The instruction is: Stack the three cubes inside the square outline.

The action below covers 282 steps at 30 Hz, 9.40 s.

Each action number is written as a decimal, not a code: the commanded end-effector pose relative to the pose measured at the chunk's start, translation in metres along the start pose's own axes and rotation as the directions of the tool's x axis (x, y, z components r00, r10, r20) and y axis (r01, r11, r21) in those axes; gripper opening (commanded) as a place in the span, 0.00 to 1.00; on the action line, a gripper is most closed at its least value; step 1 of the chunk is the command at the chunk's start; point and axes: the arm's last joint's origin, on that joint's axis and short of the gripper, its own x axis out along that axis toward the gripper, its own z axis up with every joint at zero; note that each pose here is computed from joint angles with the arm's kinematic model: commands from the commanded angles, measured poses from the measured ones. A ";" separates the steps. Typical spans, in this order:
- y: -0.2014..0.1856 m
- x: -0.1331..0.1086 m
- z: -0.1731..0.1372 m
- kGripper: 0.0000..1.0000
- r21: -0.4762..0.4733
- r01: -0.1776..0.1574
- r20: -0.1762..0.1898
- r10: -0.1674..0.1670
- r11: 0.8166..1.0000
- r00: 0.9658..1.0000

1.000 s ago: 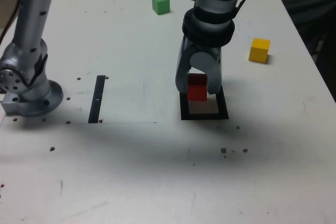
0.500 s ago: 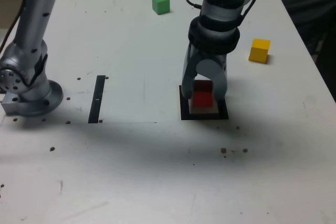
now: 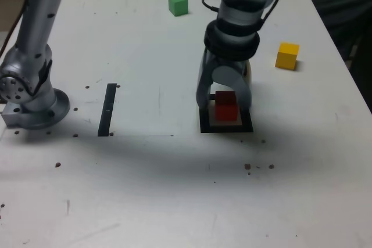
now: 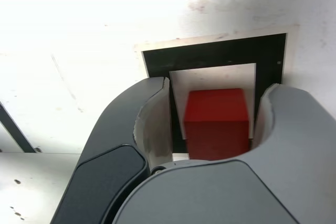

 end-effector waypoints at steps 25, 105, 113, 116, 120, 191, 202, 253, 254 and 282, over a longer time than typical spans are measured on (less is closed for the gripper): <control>0.049 -0.040 -0.041 0.99 0.000 -0.068 0.053 0.067 0.998 0.996; 0.154 -0.002 0.121 0.34 0.289 -0.138 0.071 0.122 0.947 0.990; 0.154 -0.004 0.120 0.34 0.293 -0.138 0.068 0.123 0.946 0.990; 0.154 -0.005 0.119 0.34 0.294 -0.139 0.066 0.125 0.946 0.990; 0.153 -0.007 0.116 0.34 0.295 -0.140 0.062 0.128 0.945 0.990; 0.009 -0.039 -0.023 0.34 0.055 0.048 0.142 -0.056 0.997 0.988; 0.009 -0.027 -0.019 0.90 0.062 0.045 0.152 -0.054 0.997 0.987; 0.152 -0.043 -0.116 1.00 -0.218 -0.052 0.094 0.074 0.975 0.993; 0.158 -0.043 -0.118 1.00 -0.227 -0.053 0.093 0.075 0.973 0.993; 0.289 -0.021 -0.150 0.99 -0.367 -0.036 0.012 0.044 0.929 0.999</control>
